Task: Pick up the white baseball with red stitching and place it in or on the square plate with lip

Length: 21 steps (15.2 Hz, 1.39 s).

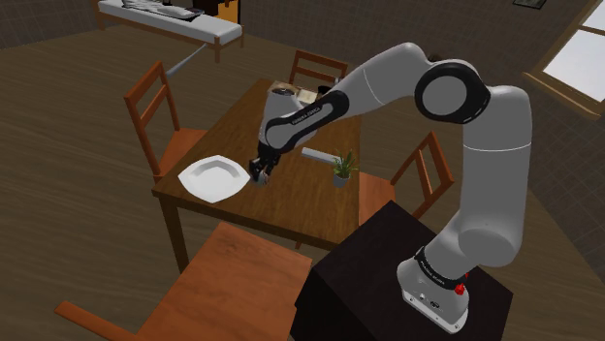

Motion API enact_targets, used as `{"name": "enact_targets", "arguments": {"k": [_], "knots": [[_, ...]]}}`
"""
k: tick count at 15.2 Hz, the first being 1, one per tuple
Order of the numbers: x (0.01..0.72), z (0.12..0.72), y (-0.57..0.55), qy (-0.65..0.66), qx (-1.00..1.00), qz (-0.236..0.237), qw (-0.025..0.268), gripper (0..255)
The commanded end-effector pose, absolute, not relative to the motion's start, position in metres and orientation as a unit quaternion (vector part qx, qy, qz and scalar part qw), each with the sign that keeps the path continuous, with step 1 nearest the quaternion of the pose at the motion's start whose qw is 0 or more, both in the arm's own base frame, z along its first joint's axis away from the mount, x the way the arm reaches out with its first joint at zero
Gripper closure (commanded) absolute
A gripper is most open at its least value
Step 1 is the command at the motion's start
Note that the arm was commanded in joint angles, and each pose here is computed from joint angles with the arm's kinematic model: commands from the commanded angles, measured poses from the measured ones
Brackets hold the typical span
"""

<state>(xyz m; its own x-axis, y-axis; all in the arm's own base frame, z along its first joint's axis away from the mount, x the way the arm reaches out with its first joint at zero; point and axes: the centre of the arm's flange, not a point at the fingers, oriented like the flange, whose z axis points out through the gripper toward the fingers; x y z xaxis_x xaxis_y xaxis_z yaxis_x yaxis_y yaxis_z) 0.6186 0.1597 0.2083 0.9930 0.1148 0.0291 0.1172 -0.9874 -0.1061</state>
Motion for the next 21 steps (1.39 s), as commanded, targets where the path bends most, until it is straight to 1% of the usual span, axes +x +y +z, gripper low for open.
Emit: {"name": "enact_targets", "arguments": {"k": [1,7,8,9,11,12,19,21], "knots": [[0.618,0.219,0.16,-0.058,-0.997,-0.011,0.054,255],[0.618,0.25,0.16,-0.058,-0.997,-0.011,0.054,255],[0.619,0.244,0.16,-0.058,-0.997,-0.011,0.054,255],[0.619,0.244,0.16,-0.058,-0.997,-0.011,0.054,0],[0.573,0.215,0.158,-0.109,-0.985,-0.133,0.037,0],[0.567,0.21,0.158,-0.116,-0.981,-0.15,0.034,0],[0.578,0.172,0.162,-0.116,-0.981,-0.15,0.034,0],[0.578,0.172,0.162,-0.116,-0.981,-0.15,0.034,0]]}}
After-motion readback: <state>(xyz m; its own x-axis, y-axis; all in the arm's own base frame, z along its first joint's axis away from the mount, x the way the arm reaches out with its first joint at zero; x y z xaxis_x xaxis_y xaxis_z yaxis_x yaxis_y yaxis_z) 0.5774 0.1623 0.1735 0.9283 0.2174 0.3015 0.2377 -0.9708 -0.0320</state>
